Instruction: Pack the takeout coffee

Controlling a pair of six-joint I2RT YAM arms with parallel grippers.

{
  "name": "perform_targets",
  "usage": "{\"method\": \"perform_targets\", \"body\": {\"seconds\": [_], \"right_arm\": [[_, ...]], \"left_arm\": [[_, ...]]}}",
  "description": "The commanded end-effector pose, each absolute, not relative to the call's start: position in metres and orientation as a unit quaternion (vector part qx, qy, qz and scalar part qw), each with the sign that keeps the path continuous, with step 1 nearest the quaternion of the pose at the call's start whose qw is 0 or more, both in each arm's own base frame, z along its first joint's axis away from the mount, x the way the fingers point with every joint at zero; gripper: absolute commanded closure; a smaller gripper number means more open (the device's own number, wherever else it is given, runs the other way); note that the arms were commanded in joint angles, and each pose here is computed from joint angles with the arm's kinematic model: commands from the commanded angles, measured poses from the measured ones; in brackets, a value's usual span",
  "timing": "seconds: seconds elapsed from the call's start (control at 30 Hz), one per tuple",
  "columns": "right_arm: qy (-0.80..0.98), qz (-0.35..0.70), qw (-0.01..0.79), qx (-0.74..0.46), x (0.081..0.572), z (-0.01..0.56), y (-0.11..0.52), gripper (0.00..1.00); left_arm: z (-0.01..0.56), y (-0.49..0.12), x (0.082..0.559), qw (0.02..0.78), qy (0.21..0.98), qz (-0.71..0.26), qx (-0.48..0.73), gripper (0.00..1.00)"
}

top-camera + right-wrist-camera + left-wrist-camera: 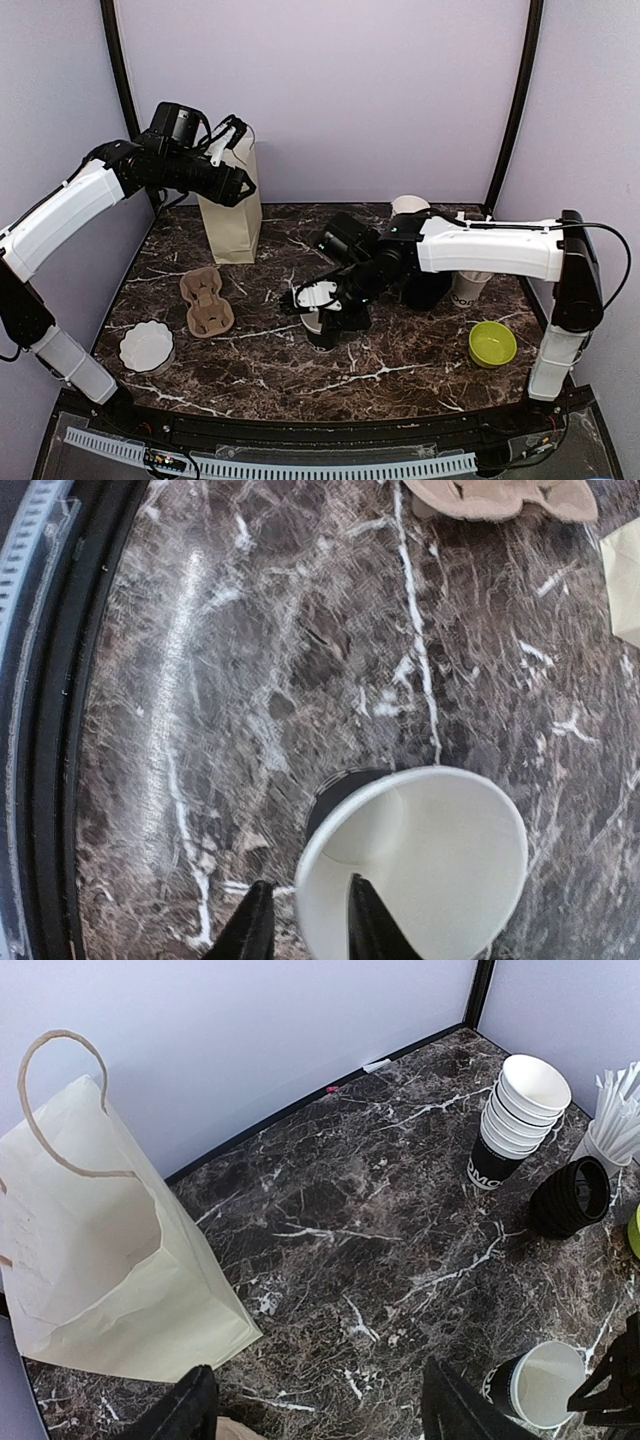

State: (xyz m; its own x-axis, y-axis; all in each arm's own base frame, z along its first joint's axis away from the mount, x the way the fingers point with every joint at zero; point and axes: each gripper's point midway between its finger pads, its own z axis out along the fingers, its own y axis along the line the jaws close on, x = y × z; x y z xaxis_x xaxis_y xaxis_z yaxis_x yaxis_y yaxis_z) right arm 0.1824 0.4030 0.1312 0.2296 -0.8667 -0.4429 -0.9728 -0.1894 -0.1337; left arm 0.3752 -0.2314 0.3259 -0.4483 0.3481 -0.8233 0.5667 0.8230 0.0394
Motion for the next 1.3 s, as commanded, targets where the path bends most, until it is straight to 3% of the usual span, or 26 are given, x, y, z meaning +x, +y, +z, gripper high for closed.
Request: {"method": "perform_targets", "body": {"seconds": [0.0,0.2,0.4,0.77,1.27], "right_arm": [[0.575,0.205,0.180,-0.771,0.155,0.173,0.409,0.67],[0.596,0.235,0.204,-0.741,0.182,0.219,0.385,0.70],[0.676,0.132,0.217,-0.692,0.241,0.198,0.315,0.78],[0.748,0.025,0.206,-0.630,0.279,0.178,0.205,0.85],[0.811,-0.088,0.221,-0.534,0.352,0.162,0.176,0.76]], "left_arm": [[0.341,-0.234,0.364,0.463,0.829,-0.143,0.281,0.28],[0.345,-0.243,0.356,0.461,0.818,-0.169,0.301,0.28],[0.347,-0.254,0.348,0.454,0.806,-0.198,0.325,0.30],[0.340,-0.263,0.355,0.446,0.804,-0.204,0.336,0.30],[0.334,-0.262,0.354,0.441,0.807,-0.207,0.334,0.30]]}}
